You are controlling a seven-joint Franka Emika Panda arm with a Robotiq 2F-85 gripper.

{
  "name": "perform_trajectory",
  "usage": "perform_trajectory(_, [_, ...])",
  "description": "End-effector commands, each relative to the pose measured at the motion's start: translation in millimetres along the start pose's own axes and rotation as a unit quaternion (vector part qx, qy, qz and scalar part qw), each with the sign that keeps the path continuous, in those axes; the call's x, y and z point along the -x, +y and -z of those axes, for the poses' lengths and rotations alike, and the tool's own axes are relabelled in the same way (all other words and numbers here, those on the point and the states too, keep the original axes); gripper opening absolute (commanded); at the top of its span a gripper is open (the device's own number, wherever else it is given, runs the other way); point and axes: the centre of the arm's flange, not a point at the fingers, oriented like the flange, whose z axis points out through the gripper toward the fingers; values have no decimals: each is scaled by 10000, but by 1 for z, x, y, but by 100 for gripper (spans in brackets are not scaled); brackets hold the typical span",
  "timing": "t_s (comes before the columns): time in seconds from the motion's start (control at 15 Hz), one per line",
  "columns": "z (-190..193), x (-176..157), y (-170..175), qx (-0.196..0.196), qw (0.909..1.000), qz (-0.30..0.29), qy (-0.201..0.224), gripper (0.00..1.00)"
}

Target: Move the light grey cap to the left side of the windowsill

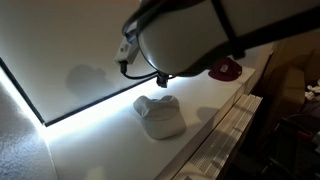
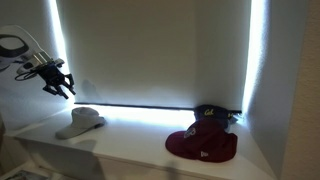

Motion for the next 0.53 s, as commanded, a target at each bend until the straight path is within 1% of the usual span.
perform_trajectory(0.0, [-53,-28,-52,176,9987,-369,293,69])
perform_trajectory(0.07, [-64,-37,-64,154,9980,-451,419,78])
perform_trajectory(0.13, [-78,-47,-82,202,9963,-564,617,84])
perform_trajectory(0.2, [-93,-62,-102,177,9924,-660,1018,92])
perform_trajectory(0.27, [-105,-77,-125,267,9874,-771,1356,98])
perform_trajectory(0.33, [-112,-90,-150,229,9820,-939,1623,100])
perform_trajectory(0.47, [-131,-121,-205,298,9690,-1339,2054,100])
